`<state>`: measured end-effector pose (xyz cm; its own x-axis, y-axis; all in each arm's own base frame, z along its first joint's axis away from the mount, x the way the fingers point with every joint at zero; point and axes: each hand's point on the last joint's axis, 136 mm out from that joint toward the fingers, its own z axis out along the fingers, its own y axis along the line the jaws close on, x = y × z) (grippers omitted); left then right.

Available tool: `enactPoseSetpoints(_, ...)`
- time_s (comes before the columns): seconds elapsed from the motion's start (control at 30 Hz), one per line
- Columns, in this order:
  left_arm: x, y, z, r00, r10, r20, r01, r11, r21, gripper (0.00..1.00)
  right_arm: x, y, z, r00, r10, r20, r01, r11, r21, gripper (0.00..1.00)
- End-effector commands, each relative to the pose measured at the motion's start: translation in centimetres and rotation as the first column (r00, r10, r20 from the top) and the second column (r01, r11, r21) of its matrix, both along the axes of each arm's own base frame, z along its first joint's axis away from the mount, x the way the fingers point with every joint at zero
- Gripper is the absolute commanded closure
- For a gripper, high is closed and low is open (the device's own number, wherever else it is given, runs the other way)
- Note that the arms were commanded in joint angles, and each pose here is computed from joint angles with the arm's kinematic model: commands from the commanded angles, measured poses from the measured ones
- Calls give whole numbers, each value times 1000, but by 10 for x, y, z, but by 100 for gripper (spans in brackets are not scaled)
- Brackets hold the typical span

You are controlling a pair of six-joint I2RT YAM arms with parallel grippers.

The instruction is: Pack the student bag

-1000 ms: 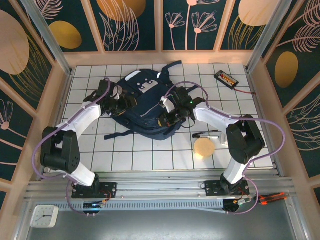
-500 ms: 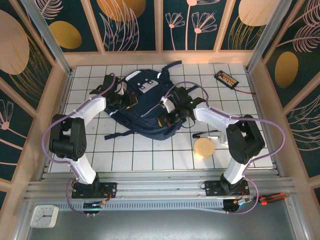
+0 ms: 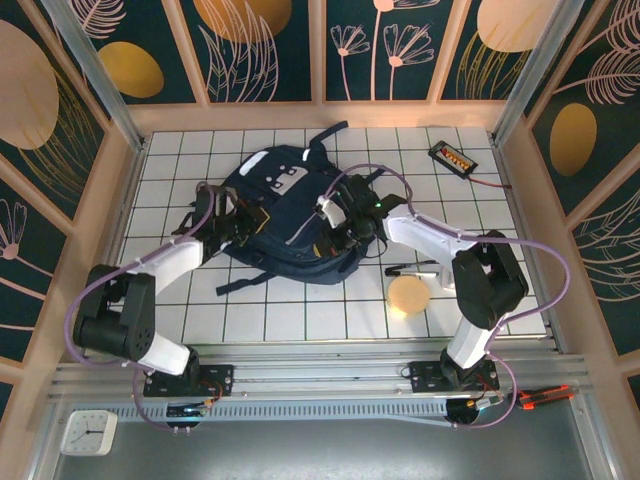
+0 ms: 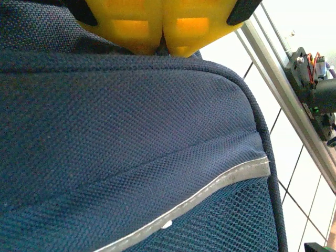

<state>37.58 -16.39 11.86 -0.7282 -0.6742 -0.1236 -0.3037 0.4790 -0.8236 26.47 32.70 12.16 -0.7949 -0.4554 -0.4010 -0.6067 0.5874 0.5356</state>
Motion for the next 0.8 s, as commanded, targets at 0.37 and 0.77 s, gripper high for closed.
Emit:
enactPoseSetpoints(0.37,19,40,46,921,383,75,-366,914,-175,100,-46,22,37,989,142,47,-146,986,86,100)
enactPoseSetpoints(0.77,21,38,68,904,420,84,-399,897,-188,100,-52,61,48,991,131,16,-132,982,132,100)
